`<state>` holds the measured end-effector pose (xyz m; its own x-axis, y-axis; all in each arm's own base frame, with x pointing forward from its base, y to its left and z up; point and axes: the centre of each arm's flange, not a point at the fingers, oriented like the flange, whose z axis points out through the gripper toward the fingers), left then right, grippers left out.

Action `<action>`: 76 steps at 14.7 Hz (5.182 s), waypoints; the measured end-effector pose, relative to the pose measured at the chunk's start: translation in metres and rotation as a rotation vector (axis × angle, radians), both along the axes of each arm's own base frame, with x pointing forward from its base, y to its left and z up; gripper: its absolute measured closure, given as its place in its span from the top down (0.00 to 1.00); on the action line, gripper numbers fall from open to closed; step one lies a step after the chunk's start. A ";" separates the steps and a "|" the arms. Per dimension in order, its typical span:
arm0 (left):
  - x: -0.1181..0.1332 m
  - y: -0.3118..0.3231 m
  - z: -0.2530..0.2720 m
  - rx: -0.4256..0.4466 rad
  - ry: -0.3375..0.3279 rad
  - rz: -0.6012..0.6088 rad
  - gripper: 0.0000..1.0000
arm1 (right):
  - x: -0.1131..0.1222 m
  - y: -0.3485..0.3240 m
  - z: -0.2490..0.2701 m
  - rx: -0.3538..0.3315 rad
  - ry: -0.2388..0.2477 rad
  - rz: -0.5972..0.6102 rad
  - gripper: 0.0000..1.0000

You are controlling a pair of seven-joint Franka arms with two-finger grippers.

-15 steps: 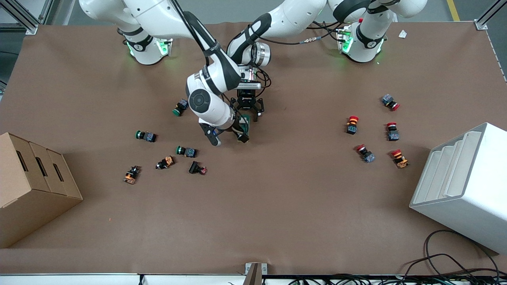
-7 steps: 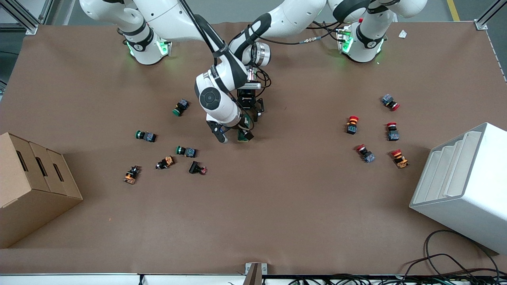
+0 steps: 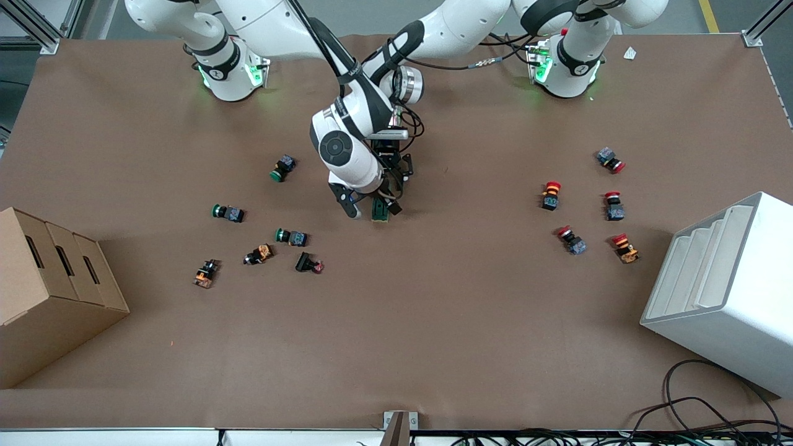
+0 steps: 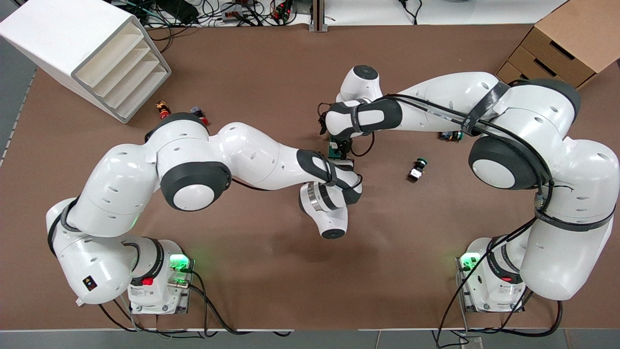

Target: Close load switch with both arms

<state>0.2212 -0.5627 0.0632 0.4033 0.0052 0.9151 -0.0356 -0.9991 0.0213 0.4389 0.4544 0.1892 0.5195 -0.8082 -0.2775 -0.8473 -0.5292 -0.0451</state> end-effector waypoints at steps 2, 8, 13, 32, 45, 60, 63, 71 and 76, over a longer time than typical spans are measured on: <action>0.000 0.000 0.000 0.000 0.000 0.000 1.00 | 0.002 0.000 0.003 0.001 0.003 -0.007 1.00; 0.000 0.000 0.000 0.000 -0.001 0.000 1.00 | 0.012 -0.002 0.018 0.014 0.016 -0.027 1.00; 0.000 0.000 0.000 0.000 -0.001 0.000 1.00 | 0.053 -0.010 0.039 0.060 -0.058 -0.084 1.00; 0.001 0.000 -0.001 0.001 -0.007 -0.001 1.00 | 0.088 -0.012 0.011 0.058 -0.070 -0.118 1.00; 0.022 -0.033 0.046 0.113 0.126 0.124 1.00 | 0.199 -0.285 0.183 -0.073 -0.049 0.437 1.00; 0.237 0.087 0.465 0.017 0.677 0.306 1.00 | 0.187 -0.505 0.346 -0.191 -0.143 1.004 1.00; 0.278 0.160 0.496 0.061 0.755 0.320 1.00 | 0.187 -0.505 0.353 -0.201 -0.131 1.009 1.00; 0.343 0.335 0.566 0.035 0.907 0.226 1.00 | 0.179 -0.503 0.367 -0.163 -0.088 0.998 1.00; 0.339 0.426 0.588 0.056 1.041 0.085 1.00 | 0.170 -0.500 0.381 -0.130 -0.044 0.998 1.00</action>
